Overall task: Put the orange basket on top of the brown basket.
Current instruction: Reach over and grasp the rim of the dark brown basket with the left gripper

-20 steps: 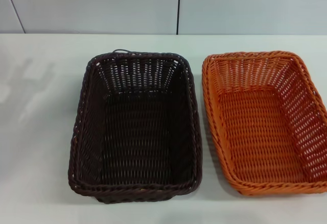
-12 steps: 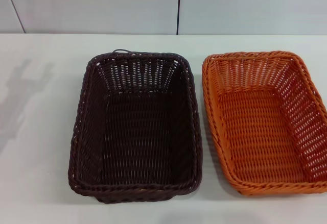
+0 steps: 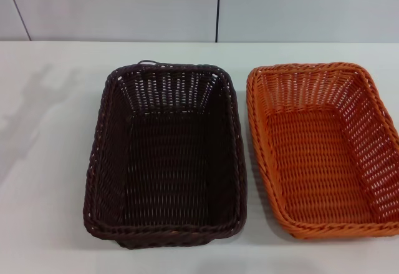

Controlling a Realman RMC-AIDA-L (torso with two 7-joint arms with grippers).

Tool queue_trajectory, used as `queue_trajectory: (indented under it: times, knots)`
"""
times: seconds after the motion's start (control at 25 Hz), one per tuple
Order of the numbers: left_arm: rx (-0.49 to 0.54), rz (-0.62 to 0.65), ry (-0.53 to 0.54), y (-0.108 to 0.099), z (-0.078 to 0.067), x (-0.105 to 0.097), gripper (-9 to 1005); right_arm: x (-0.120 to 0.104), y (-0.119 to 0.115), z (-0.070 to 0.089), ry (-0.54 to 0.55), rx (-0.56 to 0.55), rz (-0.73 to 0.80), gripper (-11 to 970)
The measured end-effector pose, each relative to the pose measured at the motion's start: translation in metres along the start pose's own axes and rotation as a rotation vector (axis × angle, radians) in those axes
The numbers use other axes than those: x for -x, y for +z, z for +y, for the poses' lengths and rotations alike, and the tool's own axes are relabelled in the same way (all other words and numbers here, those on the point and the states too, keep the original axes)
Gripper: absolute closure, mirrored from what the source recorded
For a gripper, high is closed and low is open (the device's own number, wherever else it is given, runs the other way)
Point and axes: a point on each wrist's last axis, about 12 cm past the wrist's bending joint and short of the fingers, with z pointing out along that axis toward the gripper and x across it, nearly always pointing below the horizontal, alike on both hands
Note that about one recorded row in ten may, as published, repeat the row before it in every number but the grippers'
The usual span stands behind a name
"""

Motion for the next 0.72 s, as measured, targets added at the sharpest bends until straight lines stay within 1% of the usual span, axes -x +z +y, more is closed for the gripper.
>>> queue_trajectory:
  times: [0.04, 0.08, 0.2, 0.24, 0.28, 0.32, 0.36, 0.44, 0.48, 0.52, 0.64, 0.68, 0.72]
  knots:
    - [-0.018, 0.062, -0.008, 0.014, -0.001, 0.007, 169, 0.0, 0.0, 0.0, -0.001, -0.002, 0.001, 342]
    - [-0.018, 0.062, -0.008, 0.014, -0.001, 0.007, 171, 0.0, 0.0, 0.0, -0.001, -0.002, 0.001, 342]
    - [-0.043, 0.181, -0.036, 0.04, -0.002, 0.027, 175, 0.0, 0.0, -0.002, -0.004, -0.004, 0.002, 342]
    - [-0.043, 0.181, -0.036, 0.04, -0.002, 0.027, 177, 0.0, 0.0, -0.002, -0.004, -0.004, 0.002, 342]
    - [-0.081, 0.296, -0.036, 0.061, -0.009, 0.046, 178, 0.001, 0.0, -0.002, -0.008, -0.004, 0.002, 342]
    - [-0.081, 0.296, -0.036, 0.061, -0.009, 0.046, 180, 0.001, 0.0, -0.002, -0.008, -0.004, 0.002, 342]
    - [-0.092, 0.328, -0.034, 0.067, -0.012, 0.052, 181, 0.001, 0.0, -0.002, -0.011, -0.005, 0.001, 342]
    - [-0.114, 0.477, -0.027, 0.085, -0.024, 0.069, 184, 0.001, 0.0, -0.003, -0.016, -0.009, 0.007, 342]
    - [-0.117, 0.612, 0.003, 0.097, -0.038, 0.078, 186, 0.0, 0.001, -0.004, -0.017, -0.017, 0.017, 342]
    - [-0.117, 0.612, 0.003, 0.097, -0.038, 0.078, 187, 0.0, 0.001, -0.004, -0.017, -0.017, 0.017, 342]
    - [-0.094, 0.84, 0.061, 0.111, -0.066, 0.084, 192, -0.001, 0.003, -0.006, -0.024, -0.027, 0.03, 343]
    - [-0.058, 0.969, 0.122, 0.115, -0.082, 0.084, 194, 0.0, 0.005, -0.008, -0.028, -0.034, 0.037, 343]
    - [-0.058, 0.969, 0.122, 0.115, -0.082, 0.084, 195, 0.0, 0.005, -0.008, -0.028, -0.034, 0.037, 343]
